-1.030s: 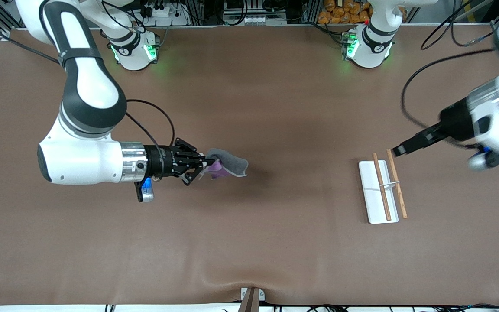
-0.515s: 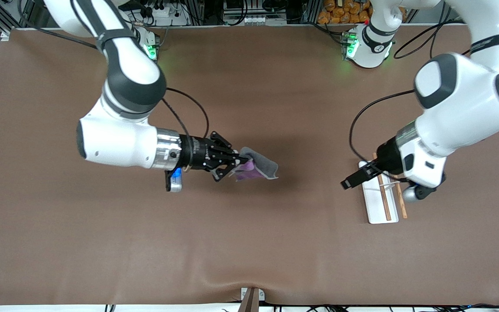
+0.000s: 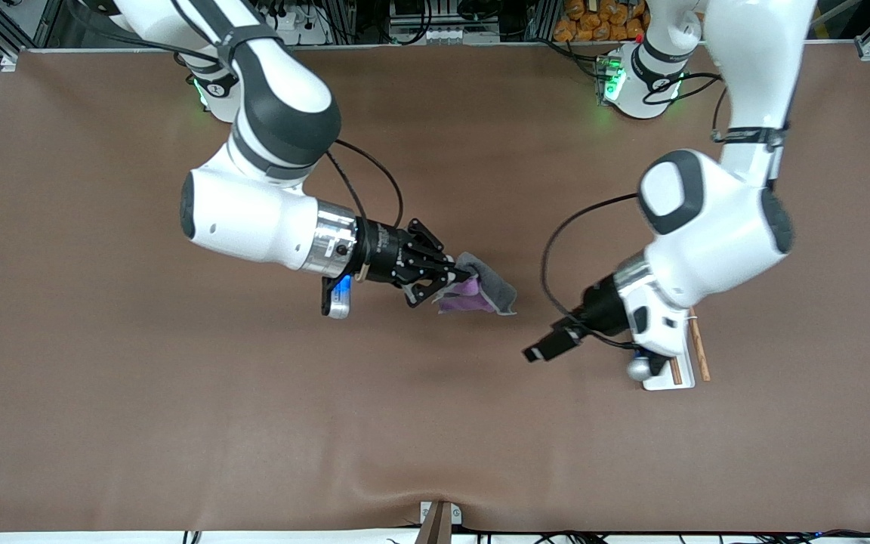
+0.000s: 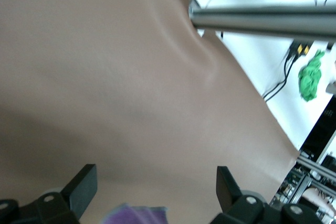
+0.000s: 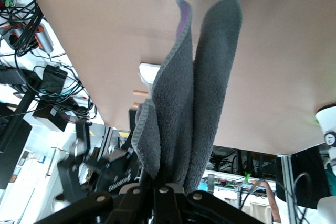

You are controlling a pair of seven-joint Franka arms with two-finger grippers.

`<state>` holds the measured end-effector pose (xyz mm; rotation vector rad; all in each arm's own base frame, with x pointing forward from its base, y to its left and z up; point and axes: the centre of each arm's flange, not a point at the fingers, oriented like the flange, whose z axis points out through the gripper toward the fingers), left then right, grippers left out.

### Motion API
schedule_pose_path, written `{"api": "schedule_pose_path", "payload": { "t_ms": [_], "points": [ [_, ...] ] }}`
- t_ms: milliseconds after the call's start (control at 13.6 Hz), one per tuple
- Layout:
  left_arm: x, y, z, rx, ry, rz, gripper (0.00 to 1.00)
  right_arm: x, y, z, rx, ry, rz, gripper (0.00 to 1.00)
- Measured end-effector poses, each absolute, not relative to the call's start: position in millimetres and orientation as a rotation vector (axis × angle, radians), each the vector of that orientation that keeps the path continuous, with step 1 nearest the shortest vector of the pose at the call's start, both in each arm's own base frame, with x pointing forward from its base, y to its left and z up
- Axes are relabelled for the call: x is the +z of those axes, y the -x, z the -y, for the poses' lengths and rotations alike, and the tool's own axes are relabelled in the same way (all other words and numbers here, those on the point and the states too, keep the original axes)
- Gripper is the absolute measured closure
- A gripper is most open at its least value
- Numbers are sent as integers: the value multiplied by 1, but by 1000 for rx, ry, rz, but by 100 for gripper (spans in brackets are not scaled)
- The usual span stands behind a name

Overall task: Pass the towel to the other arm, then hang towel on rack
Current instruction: 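Grasp the towel's hanging end with the left gripper, then open the right gripper while the left gripper carries the towel away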

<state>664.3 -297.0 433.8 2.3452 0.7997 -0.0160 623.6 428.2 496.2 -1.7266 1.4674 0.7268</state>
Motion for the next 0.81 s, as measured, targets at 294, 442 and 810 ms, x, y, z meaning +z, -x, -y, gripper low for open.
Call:
{"api": "schedule_pose_path", "payload": {
  "t_ms": [294, 442, 810],
  "points": [
    [425, -646, 328, -132, -2349, -856, 0, 497, -622, -432, 721, 1719, -1471, 98],
    [426, -642, 325, -193, -2370, -850, 0, 497, -622, -431, 720, 1719, -1473, 98],
    [435, -632, 326, -278, -2384, -860, 20, 497, -623, -430, 717, 1717, -1475, 98]
  ]
}}
